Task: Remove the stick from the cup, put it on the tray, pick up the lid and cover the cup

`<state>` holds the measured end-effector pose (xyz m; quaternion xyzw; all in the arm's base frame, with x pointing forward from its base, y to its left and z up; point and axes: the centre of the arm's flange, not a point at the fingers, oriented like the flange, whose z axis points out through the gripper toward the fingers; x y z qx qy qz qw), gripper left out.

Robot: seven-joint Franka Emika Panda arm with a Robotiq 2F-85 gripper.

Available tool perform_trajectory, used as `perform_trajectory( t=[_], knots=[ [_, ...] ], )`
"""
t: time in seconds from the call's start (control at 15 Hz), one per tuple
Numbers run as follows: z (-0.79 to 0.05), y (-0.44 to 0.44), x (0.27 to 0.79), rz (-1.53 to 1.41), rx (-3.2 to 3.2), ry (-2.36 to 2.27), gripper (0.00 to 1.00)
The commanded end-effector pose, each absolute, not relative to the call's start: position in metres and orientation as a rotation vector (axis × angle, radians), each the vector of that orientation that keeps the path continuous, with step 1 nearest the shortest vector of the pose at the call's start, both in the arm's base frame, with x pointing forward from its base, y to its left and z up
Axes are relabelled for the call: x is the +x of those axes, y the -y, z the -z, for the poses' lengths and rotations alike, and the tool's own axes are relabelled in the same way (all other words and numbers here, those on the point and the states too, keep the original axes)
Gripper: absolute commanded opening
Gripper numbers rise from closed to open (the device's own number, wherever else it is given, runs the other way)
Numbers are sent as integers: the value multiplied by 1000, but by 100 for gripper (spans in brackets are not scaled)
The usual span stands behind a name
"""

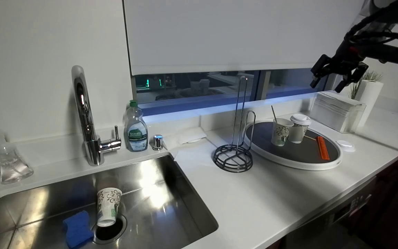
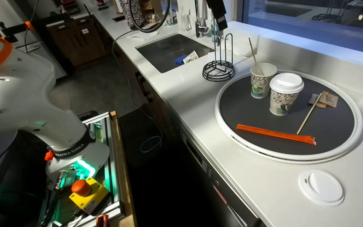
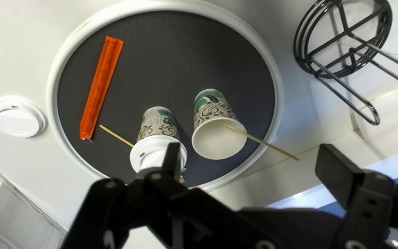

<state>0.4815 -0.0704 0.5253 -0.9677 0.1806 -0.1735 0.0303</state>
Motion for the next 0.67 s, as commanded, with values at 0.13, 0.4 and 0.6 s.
perform_trajectory(
  t=[0.13, 0.4, 0.6],
  knots=[
    [-498, 64, 524, 495, -2916, -814, 100],
    [-470, 62, 562, 375, -2904, -804, 100],
    [-461, 60, 584, 367, -2920, -753, 100]
  ],
)
